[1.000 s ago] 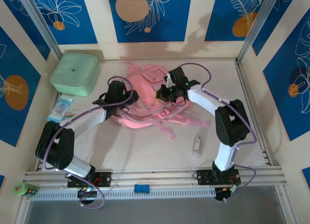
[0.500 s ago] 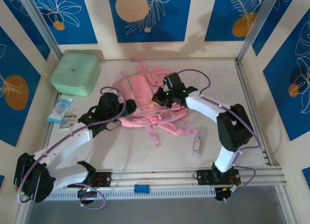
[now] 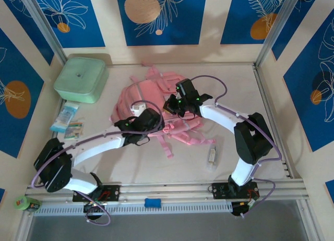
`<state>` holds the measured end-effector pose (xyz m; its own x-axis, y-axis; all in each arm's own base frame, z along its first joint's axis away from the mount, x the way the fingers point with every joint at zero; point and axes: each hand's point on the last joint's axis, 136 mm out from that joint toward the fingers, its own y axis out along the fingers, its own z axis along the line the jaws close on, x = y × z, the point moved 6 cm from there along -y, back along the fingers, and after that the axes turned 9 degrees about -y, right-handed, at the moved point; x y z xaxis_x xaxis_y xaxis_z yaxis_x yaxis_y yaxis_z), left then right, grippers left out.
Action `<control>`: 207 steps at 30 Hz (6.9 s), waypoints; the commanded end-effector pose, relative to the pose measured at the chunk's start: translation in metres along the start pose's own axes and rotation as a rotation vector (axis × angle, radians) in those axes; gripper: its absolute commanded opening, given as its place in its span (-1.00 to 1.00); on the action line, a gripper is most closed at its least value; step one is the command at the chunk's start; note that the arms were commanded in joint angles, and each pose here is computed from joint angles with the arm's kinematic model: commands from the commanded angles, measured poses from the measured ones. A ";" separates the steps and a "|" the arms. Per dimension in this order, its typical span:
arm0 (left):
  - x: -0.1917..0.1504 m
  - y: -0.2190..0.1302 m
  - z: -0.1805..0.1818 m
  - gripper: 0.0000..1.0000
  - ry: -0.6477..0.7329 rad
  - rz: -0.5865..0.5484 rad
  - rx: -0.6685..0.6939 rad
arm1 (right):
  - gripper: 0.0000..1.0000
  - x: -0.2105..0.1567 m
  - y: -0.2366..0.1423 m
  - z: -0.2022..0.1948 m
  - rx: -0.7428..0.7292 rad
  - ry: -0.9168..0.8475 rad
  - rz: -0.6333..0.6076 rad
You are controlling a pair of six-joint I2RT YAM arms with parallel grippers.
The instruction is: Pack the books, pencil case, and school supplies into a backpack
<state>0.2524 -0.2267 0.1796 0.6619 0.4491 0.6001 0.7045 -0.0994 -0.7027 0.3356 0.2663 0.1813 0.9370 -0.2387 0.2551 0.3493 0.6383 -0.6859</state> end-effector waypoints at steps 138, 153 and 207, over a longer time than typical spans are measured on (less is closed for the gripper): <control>-0.009 -0.013 -0.021 -1.00 0.405 0.271 -0.457 | -0.25 0.005 -0.030 -0.024 0.148 -0.003 0.173; 0.011 0.005 0.069 -1.00 0.516 0.168 -0.114 | -1.00 0.085 -0.059 -0.065 0.029 -0.202 0.130; -0.062 -0.042 0.035 0.39 0.372 0.266 -0.370 | 0.67 -0.170 -0.100 -0.187 -0.785 0.215 0.242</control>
<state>0.1724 -0.2216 0.1591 0.8266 0.0305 0.5620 0.4928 -0.5217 -0.6964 0.1438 0.1119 0.0784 0.9429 -0.3299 -0.0467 -0.0397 0.0279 -0.9988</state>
